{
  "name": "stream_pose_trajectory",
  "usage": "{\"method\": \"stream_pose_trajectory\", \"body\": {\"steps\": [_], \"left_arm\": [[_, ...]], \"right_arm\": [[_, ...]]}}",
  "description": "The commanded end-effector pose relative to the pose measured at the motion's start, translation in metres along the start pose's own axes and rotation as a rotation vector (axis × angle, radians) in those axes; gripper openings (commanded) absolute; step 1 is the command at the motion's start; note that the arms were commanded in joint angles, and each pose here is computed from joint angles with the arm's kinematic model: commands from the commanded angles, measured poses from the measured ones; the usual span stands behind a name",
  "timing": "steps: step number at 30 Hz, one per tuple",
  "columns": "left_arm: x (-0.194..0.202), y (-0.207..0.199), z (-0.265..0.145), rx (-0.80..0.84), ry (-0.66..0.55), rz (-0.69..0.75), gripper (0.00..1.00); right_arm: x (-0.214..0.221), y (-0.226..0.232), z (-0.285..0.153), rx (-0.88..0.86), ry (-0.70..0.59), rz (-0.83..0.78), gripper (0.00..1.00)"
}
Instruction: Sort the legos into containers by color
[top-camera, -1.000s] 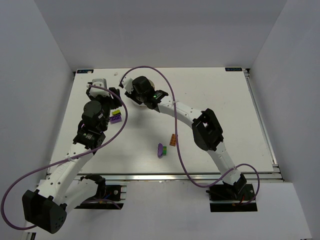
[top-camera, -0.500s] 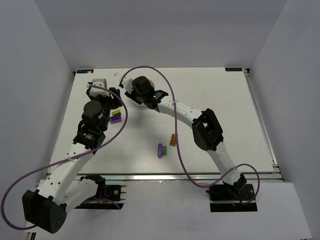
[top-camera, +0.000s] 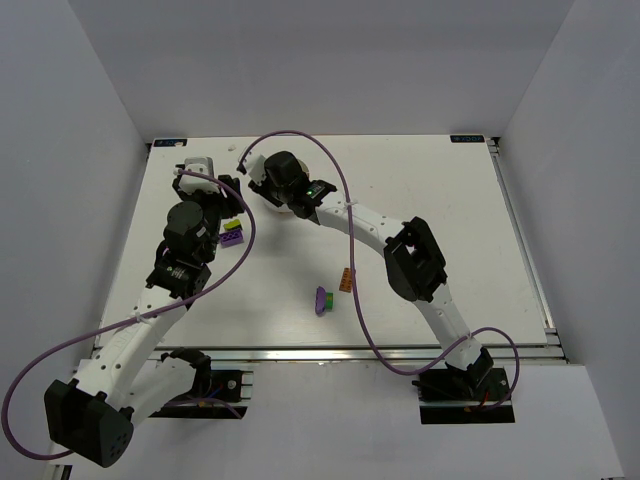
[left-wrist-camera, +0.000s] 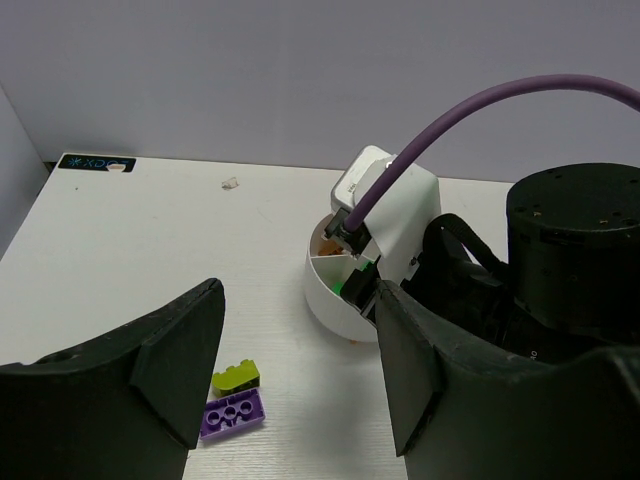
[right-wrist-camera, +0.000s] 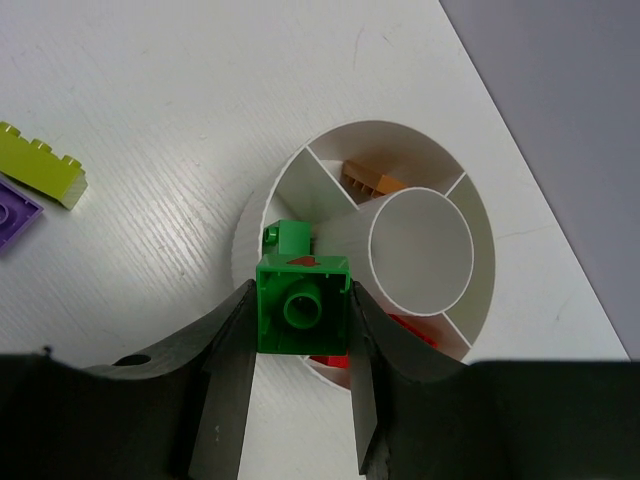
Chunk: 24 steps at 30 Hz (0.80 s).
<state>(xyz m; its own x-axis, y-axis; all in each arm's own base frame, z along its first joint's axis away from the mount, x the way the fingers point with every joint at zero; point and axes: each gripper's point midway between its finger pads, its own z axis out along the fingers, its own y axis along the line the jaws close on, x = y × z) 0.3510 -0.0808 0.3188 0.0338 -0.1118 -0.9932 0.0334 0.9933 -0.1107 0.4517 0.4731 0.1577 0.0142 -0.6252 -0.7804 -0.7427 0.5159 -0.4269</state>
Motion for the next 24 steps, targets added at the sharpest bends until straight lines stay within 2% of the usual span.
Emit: {"method": "stream_pose_trajectory", "body": {"steps": [1,5,7,11,16,18,20,24], "left_arm": [[-0.009,0.001,-0.003,0.008,-0.029,-0.012,0.71],[-0.01,0.0,-0.003,0.01,-0.031,-0.013,0.71],[-0.009,0.0,-0.003,0.01,-0.03,-0.012,0.71],[-0.009,0.0,-0.003,0.011,-0.028,-0.011,0.71],[-0.01,0.0,-0.003,0.013,-0.031,-0.012,0.71],[-0.01,0.0,-0.003,0.013,-0.031,-0.012,0.71],[-0.009,-0.001,-0.003,0.015,-0.03,-0.013,0.71],[-0.008,-0.001,-0.003,0.014,-0.028,-0.011,0.71]], "right_arm": [[-0.022,-0.017,-0.002,0.051,-0.071,0.003,0.0],[-0.018,-0.015,0.002,0.047,-0.066,0.002,0.04],[-0.016,-0.015,0.004,0.051,-0.064,0.002,0.12],[-0.011,-0.018,0.008,0.062,-0.058,0.0,0.2],[-0.007,-0.025,0.011,0.074,-0.055,0.007,0.37],[-0.006,-0.026,0.011,0.077,-0.054,0.008,0.38],[-0.004,-0.028,0.012,0.081,-0.052,0.012,0.47],[-0.005,-0.027,0.012,0.073,-0.054,0.012,0.57]]}}
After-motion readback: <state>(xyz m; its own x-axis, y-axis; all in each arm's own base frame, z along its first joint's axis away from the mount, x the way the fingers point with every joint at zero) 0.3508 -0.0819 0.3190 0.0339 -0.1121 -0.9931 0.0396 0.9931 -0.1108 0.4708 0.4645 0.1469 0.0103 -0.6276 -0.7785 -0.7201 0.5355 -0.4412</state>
